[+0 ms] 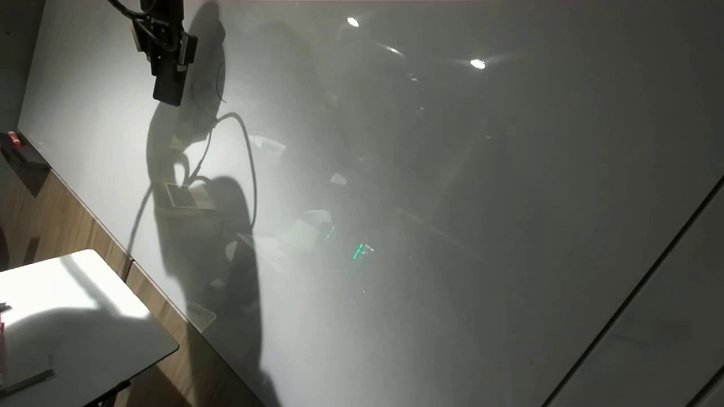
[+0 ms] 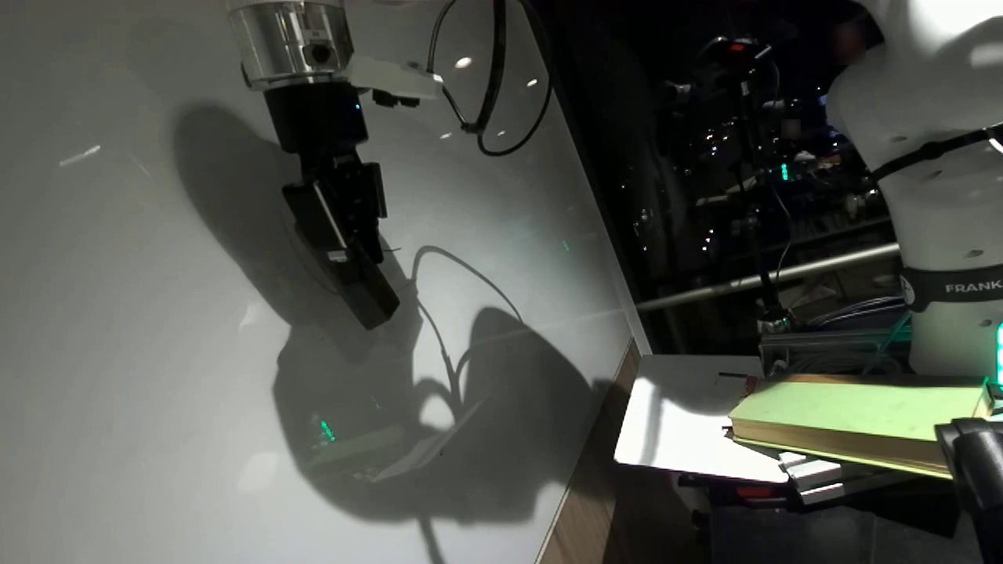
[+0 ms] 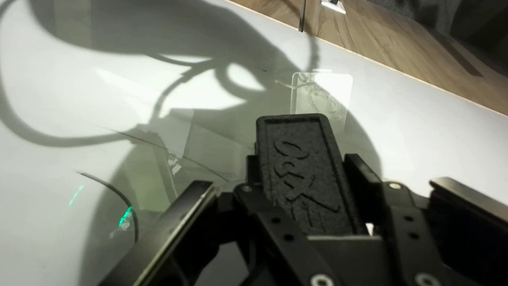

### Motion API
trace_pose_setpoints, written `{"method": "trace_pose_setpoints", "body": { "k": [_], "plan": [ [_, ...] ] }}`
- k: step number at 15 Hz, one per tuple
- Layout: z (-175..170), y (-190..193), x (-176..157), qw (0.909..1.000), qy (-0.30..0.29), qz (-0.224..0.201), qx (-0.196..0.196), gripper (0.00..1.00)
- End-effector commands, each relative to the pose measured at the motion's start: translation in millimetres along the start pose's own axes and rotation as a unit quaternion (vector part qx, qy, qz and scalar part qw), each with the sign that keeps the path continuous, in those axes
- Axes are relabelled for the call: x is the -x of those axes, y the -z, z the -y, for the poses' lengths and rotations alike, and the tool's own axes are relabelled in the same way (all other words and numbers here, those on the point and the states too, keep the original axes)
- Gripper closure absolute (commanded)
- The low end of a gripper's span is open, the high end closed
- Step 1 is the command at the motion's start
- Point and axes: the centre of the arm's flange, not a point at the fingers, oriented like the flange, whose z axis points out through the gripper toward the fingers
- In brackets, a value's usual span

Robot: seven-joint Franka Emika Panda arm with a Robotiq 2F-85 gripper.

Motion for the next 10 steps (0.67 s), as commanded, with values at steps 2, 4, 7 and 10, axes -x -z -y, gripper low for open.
{"method": "trace_pose_setpoints", "body": {
  "k": [2,4,7,10],
  "plan": [
    [2.7,4.1,-27.9,0.9994,0.002,-0.027,0.022,0.71],
    [-4.2,10.2,-43.1,0.9987,-0.001,-0.039,0.032,0.71],
    [-8.9,11.0,-53.5,0.9986,-0.009,-0.039,0.034,0.71],
    [-13.7,7.2,-53.0,0.9986,-0.014,-0.034,0.038,0.71]
  ]
}}
